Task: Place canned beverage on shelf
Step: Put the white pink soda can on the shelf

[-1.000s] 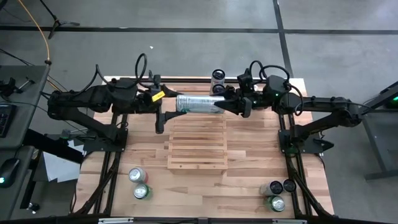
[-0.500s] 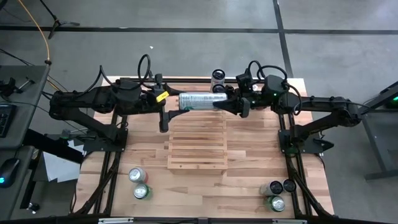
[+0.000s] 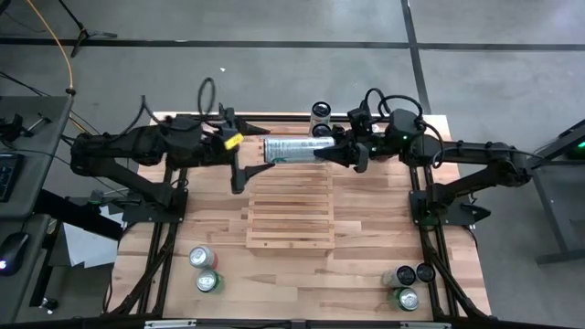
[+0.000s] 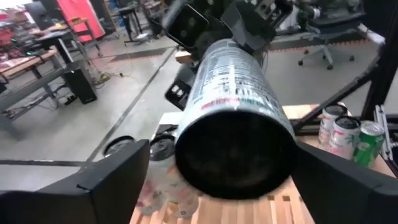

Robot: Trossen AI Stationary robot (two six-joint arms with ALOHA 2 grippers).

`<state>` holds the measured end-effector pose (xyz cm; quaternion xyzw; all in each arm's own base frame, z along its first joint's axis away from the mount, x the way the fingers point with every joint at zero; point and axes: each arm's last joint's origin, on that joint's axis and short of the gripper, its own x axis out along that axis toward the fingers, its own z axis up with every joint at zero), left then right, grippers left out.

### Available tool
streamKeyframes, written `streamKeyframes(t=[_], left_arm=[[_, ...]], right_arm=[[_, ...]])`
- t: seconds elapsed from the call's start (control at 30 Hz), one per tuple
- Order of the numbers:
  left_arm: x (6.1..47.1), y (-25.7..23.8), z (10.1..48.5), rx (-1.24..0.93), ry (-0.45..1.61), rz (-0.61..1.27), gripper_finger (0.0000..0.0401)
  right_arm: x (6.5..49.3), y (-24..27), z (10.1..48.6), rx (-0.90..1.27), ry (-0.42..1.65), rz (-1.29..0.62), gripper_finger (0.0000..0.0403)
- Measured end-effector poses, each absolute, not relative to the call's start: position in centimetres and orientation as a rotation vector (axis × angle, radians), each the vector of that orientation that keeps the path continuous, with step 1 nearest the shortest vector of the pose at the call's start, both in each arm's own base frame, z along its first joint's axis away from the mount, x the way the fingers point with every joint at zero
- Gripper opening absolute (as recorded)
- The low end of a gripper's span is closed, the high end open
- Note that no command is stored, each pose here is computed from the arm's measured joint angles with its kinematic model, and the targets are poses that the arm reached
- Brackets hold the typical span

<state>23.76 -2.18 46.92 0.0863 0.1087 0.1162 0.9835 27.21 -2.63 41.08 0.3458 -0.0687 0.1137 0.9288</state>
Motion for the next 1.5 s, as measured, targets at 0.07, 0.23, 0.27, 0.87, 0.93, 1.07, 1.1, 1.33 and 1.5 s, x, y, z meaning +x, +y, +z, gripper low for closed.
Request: streamKeyframes(t=[0.07,0.23,0.27,0.87,0.93,1.07,1.1,1.33,1.5], left_arm=[[22.5,-1.9,47.4,0.157,0.223,0.270,0.0366],[18.3,-1.1,48.6,0.011,0.273,0.381,0.0369],[17.5,-1.0,48.5,-0.037,0.280,0.388,0.0370],[23.7,0.7,36.4,-0.464,-0.694,0.326,0.0371],[24.7,1.1,36.9,-0.454,-0.717,0.307,0.0372],[26.7,1.6,37.9,-0.427,-0.718,0.262,0.0372],[27.0,1.7,38.1,-0.419,-0.718,0.267,0.0372],[28.5,2.8,39.1,-0.381,-0.737,0.291,0.0372],[28.8,3.1,39.3,-0.381,-0.745,0.295,0.0372]], right_arm=[[26.7,-2.9,41.4,0.704,-0.147,0.225,0.0244],[24.8,-3.3,42.4,0.658,-0.179,0.201,0.0244],[24.4,-3.2,42.6,0.641,-0.186,0.189,0.0244],[28.5,-4.8,42.2,0.334,-0.534,-0.094,0.0244],[29.3,-5.0,41.7,0.336,-0.566,-0.107,0.0244],[30.7,-5.2,40.7,0.366,-0.584,-0.103,0.0244],[31.1,-5.2,40.4,0.375,-0.587,-0.099,0.0244],[31.6,-4.3,40.2,0.386,-0.601,-0.063,0.0244],[31.7,-3.5,40.2,0.382,-0.602,-0.049,0.0244]])
